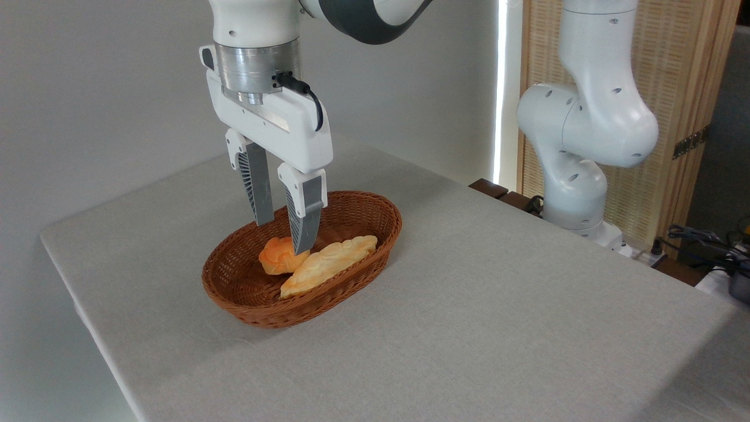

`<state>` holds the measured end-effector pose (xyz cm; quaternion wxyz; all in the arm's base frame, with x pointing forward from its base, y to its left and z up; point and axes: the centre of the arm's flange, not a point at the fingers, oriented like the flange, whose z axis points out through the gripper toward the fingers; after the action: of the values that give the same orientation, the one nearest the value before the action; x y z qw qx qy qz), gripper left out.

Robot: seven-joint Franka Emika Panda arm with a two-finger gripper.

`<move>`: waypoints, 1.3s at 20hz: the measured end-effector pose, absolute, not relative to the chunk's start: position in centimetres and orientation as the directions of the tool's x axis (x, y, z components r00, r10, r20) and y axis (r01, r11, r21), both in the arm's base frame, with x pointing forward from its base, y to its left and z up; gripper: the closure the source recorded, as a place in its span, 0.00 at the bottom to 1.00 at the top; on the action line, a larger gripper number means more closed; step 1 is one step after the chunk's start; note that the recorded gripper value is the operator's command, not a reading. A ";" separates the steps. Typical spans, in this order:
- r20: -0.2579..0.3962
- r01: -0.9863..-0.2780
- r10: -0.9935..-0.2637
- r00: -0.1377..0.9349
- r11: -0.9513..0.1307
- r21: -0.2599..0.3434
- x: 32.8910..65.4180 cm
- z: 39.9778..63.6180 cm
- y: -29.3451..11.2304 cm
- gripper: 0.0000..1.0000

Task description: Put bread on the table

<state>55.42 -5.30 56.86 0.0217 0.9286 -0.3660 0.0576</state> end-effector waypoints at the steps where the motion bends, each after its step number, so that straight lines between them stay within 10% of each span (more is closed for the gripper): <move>1: 0.123 -0.682 -0.677 0.725 -0.731 -0.002 55.4 56.9 -5.3 0.00; 26: 0.061 -0.687 -0.684 0.727 -0.725 0.049 54.5 56.3 -5.4 0.00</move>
<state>54.55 -5.44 56.27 0.0340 0.9285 -0.3692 0.0191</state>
